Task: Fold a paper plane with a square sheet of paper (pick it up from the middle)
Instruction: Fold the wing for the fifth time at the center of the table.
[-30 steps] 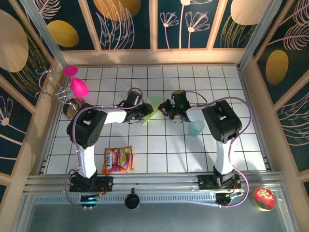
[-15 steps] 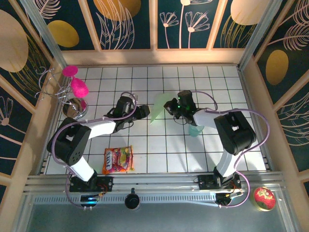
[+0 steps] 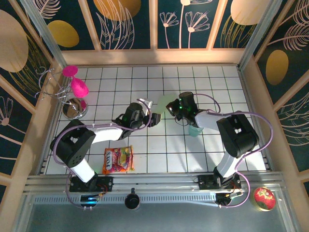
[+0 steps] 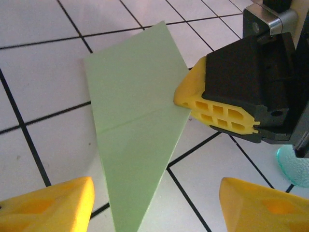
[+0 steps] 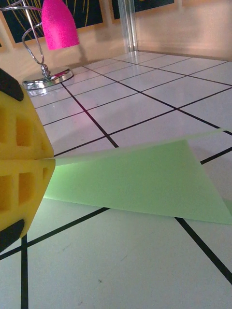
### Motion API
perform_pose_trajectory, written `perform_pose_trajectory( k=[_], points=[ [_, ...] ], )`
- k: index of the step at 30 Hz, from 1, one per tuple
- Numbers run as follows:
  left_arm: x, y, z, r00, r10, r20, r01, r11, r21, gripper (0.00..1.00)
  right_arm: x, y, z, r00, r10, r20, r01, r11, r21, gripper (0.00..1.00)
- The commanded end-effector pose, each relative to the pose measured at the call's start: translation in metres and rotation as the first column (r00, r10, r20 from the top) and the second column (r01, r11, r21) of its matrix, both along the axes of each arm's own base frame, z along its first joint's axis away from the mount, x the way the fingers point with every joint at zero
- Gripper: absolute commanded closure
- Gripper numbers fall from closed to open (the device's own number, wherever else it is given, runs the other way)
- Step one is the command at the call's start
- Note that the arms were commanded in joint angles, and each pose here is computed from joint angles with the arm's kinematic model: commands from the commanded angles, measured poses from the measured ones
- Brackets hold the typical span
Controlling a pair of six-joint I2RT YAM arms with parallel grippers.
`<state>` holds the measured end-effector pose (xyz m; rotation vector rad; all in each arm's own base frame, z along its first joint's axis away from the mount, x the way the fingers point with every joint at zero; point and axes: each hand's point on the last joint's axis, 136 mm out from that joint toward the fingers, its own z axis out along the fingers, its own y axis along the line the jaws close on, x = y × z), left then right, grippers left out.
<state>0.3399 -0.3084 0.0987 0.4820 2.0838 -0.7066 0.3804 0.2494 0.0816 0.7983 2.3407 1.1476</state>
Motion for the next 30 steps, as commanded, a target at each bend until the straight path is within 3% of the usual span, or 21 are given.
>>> perform_pose_trajectory(
  k=[1,9,12,30],
  points=[
    [0.007,-0.013,0.001,0.987,-0.088,0.133,0.077,0.994,0.082,0.33,0.001,-0.004,0.002,1.000,-0.016,-0.023,0.017,1.000,0.020,1.00],
    [0.007,-0.023,-0.011,0.961,-0.164,0.223,0.119,0.972,0.201,0.41,0.001,-0.004,0.000,0.999,-0.009,-0.037,0.010,0.999,0.038,1.00],
    [0.013,-0.024,-0.019,0.960,-0.161,0.228,0.105,0.966,0.237,0.50,0.001,-0.003,-0.001,0.999,-0.006,-0.044,0.008,0.999,0.046,1.00],
    [0.016,-0.040,-0.041,0.950,-0.232,0.211,0.167,0.943,0.288,0.68,-0.001,0.001,-0.010,0.996,0.010,-0.085,-0.006,0.999,0.052,1.00]
  ],
)
